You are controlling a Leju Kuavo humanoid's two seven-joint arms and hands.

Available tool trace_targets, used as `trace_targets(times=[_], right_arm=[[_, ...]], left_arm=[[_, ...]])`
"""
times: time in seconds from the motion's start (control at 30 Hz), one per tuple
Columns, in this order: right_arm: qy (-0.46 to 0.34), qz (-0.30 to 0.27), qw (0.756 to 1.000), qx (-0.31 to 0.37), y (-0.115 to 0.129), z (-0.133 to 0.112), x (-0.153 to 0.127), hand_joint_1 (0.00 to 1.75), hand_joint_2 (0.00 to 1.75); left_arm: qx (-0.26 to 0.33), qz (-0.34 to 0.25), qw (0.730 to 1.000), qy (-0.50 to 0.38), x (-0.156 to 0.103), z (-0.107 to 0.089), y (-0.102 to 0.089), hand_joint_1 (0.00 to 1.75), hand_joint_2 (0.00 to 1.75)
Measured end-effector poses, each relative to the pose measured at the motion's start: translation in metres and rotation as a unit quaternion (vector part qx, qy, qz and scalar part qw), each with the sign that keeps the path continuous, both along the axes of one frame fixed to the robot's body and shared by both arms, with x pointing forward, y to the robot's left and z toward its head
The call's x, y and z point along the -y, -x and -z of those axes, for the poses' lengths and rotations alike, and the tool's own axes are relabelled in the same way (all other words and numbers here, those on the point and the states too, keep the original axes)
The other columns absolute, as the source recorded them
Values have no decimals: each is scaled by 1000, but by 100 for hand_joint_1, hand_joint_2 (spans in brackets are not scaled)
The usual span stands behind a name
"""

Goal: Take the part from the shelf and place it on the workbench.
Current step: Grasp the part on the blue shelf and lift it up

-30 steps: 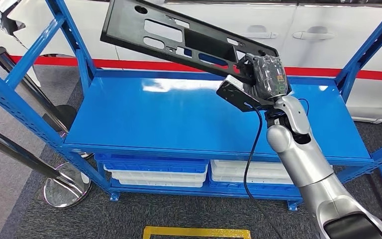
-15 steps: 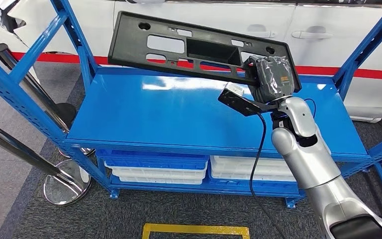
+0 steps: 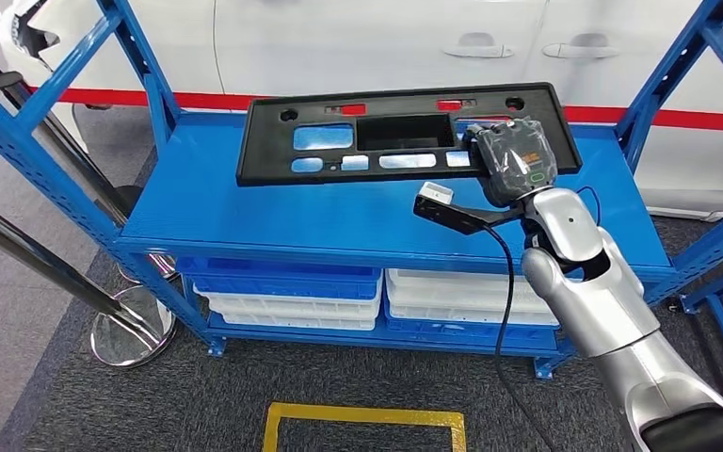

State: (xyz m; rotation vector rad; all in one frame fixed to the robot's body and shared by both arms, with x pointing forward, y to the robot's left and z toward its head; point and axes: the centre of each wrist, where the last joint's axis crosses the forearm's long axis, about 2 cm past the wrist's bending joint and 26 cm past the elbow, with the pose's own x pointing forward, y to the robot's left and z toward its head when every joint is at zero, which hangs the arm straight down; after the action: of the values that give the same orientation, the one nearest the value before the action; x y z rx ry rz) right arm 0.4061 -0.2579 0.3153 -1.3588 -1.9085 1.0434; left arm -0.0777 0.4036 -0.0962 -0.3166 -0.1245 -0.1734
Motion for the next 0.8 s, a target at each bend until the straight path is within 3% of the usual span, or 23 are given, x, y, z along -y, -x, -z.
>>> trace_targets(times=[0.8], right_arm=[[32, -12, 999, -3, -6, -8, -7, 168, 175]], left_arm=[[0, 8, 1000, -2, -2, 0, 0, 0, 175]])
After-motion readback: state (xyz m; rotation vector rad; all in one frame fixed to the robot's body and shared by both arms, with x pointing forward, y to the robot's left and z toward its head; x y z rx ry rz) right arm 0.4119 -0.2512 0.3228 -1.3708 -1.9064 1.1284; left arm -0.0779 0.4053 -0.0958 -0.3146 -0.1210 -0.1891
